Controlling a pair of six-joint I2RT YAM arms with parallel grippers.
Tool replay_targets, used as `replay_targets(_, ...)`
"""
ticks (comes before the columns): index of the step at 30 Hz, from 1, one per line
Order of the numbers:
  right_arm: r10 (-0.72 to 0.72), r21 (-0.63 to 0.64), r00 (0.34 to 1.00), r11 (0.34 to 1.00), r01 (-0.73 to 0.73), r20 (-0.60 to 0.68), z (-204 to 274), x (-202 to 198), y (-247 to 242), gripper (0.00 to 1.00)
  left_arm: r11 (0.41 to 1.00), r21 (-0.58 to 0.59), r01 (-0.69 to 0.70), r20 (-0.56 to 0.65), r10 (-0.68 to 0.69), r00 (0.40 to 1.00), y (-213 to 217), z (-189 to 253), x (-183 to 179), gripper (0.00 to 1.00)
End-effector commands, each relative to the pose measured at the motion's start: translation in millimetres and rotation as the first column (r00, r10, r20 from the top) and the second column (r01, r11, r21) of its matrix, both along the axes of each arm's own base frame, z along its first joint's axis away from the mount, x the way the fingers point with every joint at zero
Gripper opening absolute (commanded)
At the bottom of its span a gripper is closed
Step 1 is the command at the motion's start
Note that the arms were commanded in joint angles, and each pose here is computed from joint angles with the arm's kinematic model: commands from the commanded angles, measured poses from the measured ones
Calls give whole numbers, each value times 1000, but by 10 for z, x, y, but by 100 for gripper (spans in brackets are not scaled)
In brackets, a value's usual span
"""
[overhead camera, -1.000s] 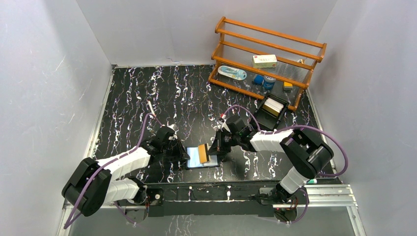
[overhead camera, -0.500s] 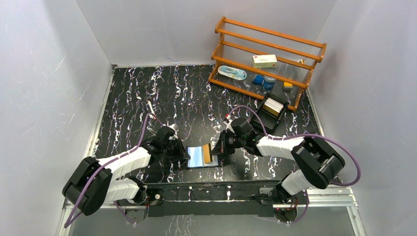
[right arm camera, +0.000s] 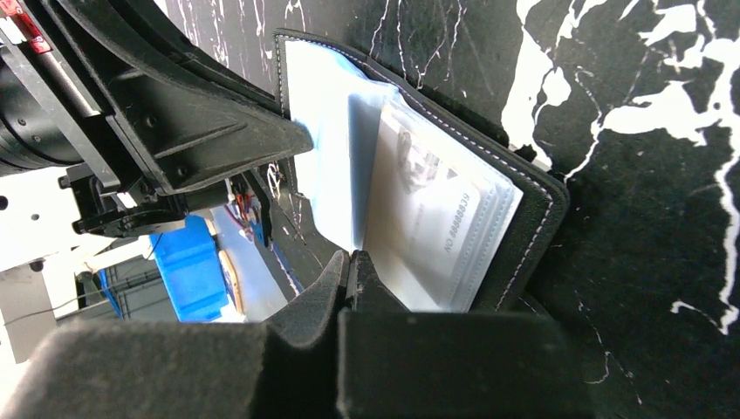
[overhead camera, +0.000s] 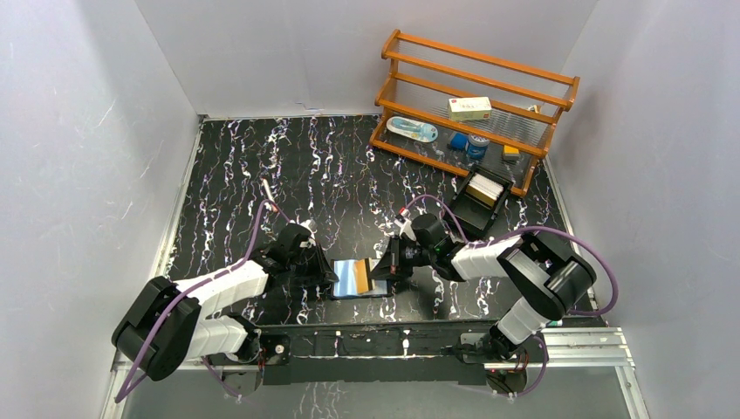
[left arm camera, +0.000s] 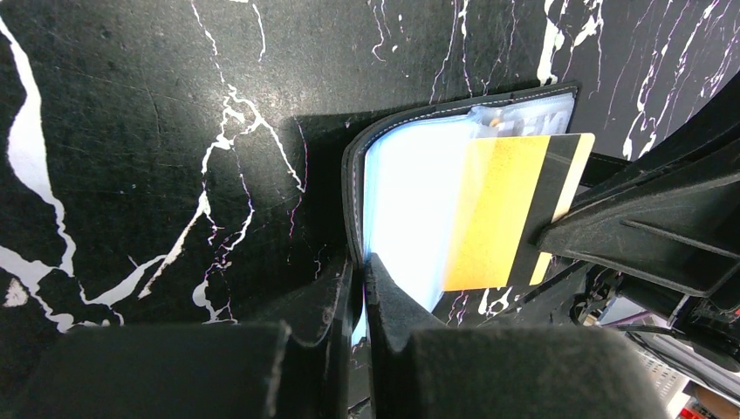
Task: Put the credit cards into the card holder
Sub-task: Insert the credit card into the card slot.
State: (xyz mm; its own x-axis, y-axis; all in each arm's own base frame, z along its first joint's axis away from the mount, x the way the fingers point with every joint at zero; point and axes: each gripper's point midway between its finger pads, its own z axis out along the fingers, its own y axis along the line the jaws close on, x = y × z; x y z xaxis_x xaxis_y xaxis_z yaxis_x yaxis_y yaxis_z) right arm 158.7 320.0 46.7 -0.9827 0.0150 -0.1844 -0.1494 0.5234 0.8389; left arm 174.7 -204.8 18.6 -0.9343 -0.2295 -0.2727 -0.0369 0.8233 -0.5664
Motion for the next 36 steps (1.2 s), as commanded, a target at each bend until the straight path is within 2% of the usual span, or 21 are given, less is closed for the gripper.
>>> replay_targets(1, 25, 48, 999, 999, -26, 20, 55, -20, 79, 0, 995, 96, 4, -52, 1, 999, 180, -177, -115, 5)
replay_targets(7, -28, 44, 999, 999, 26, 30, 24, 45, 62, 0, 998, 70, 1, -54, 3, 999, 140, -138, -119, 1)
replay_targets(22, -58, 30, 998, 998, 58, -14, -90, 59, 72, 0, 998, 63, -11, -70, 16, 997, 158, -165, -173, 1)
replay_targets(24, -45, 2, 999, 999, 45, -6, -91, 44, 89, 3, 998, 57, -9, -69, 13, 998, 143, -144, -162, 2)
replay_targets(29, -32, -183, 999, 983, 29, -15, -237, 32, -3, 24, 999, 41, -8, -68, 11, 998, 113, -102, -154, 8)
replay_targets(32, -51, -273, 999, 961, 51, 9, -267, 89, -112, 26, 999, 35, -10, -70, 12, 997, 107, -96, -160, 11)
replay_targets(36, -64, -295, 998, 953, 65, 12, -217, 125, -125, 26, 999, 31, -12, -73, 14, 997, 107, -102, -172, 7)
